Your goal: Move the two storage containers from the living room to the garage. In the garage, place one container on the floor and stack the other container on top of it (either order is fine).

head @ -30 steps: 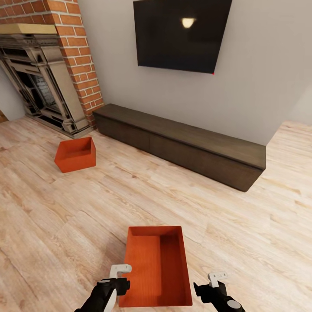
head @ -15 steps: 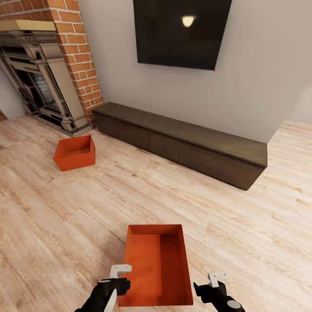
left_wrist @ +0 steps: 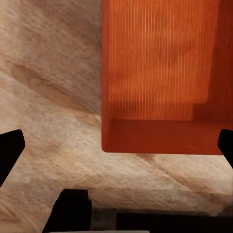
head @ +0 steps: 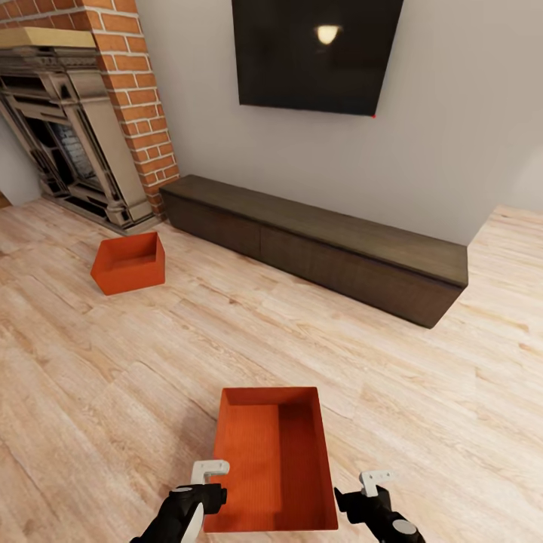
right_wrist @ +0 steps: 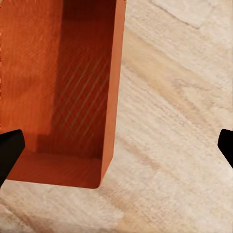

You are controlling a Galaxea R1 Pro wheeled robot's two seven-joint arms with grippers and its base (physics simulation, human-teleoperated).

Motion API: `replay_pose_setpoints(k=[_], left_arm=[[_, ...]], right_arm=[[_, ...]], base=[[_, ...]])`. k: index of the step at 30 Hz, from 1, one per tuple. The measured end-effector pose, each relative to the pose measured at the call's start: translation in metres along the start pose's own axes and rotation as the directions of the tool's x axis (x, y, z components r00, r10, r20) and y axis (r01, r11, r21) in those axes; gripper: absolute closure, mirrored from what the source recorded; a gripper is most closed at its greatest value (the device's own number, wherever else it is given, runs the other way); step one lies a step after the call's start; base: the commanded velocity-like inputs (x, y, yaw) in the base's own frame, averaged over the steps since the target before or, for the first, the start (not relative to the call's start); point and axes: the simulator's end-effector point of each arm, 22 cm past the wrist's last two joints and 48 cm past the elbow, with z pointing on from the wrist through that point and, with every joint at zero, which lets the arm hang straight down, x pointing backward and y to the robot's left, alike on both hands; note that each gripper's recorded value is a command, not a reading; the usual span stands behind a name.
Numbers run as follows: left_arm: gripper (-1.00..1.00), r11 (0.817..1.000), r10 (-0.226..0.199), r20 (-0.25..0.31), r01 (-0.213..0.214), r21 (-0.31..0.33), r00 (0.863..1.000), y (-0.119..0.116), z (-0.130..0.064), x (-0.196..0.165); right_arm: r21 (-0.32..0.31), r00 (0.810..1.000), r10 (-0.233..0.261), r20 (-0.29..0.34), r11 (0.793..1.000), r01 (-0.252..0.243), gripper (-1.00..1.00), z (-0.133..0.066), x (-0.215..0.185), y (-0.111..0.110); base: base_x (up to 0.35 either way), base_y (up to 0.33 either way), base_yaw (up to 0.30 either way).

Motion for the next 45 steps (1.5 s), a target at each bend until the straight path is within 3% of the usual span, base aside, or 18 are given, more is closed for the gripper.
replay_pose_setpoints(k=[5, 11, 12, 13, 19, 24, 30, 45], left_arm=[[-1.00, 1.000, -0.001, 0.001, 0.001, -0.001, 1.000, 0.000, 0.009, 0.003], [-1.00, 1.000, -0.001, 0.002, 0.001, -0.001, 1.000, 0.001, 0.021, 0.008], [-1.00, 1.000, -0.002, 0.001, 0.002, 0.001, 1.000, 0.000, 0.021, 0.008], [-1.00, 1.000, -0.002, 0.001, 0.002, 0.001, 1.000, 0.000, 0.021, 0.008], [-1.00, 1.000, -0.004, 0.001, 0.004, 0.004, 1.000, 0.000, 0.021, 0.008], [-1.00, 1.000, -0.005, 0.001, 0.005, 0.004, 1.000, -0.001, 0.021, 0.008], [-1.00, 1.000, -0.005, 0.002, 0.005, 0.003, 1.000, 0.000, 0.021, 0.007], [-1.00, 1.000, -0.005, 0.002, 0.005, 0.003, 1.000, 0.000, 0.021, 0.007]], right_arm=[[-0.009, 0.998, 0.008, 0.061, 1.000, -0.007, -1.00, 0.007, -0.024, 0.005], [-0.018, 0.998, 0.006, 0.060, 1.000, -0.005, -1.00, 0.017, -0.017, 0.009], [-0.046, 0.998, -0.031, 0.056, 0.998, 0.034, -1.00, 0.017, -0.015, 0.023], [-0.065, 0.998, -0.033, 0.054, 0.997, 0.036, -1.00, 0.017, -0.014, 0.028], [-0.190, 0.999, 0.019, 0.049, 0.982, -0.009, -1.00, 0.013, -0.013, 0.054], [-0.176, 0.997, 0.059, 0.054, 0.983, -0.049, -1.00, 0.014, -0.016, 0.044], [-0.127, 0.990, 0.127, 0.067, 0.985, -0.118, -1.00, 0.014, -0.020, 0.018], [-0.090, 0.989, 0.133, 0.067, 0.988, -0.127, -1.00, 0.015, -0.019, 0.008]], base=[[0.000, 0.000, 0.000], [0.000, 0.000, 0.000], [0.000, 0.000, 0.000], [0.000, 0.000, 0.000], [0.000, 0.000, 0.000], [0.000, 0.000, 0.000], [0.000, 0.000, 0.000], [0.000, 0.000, 0.000]])
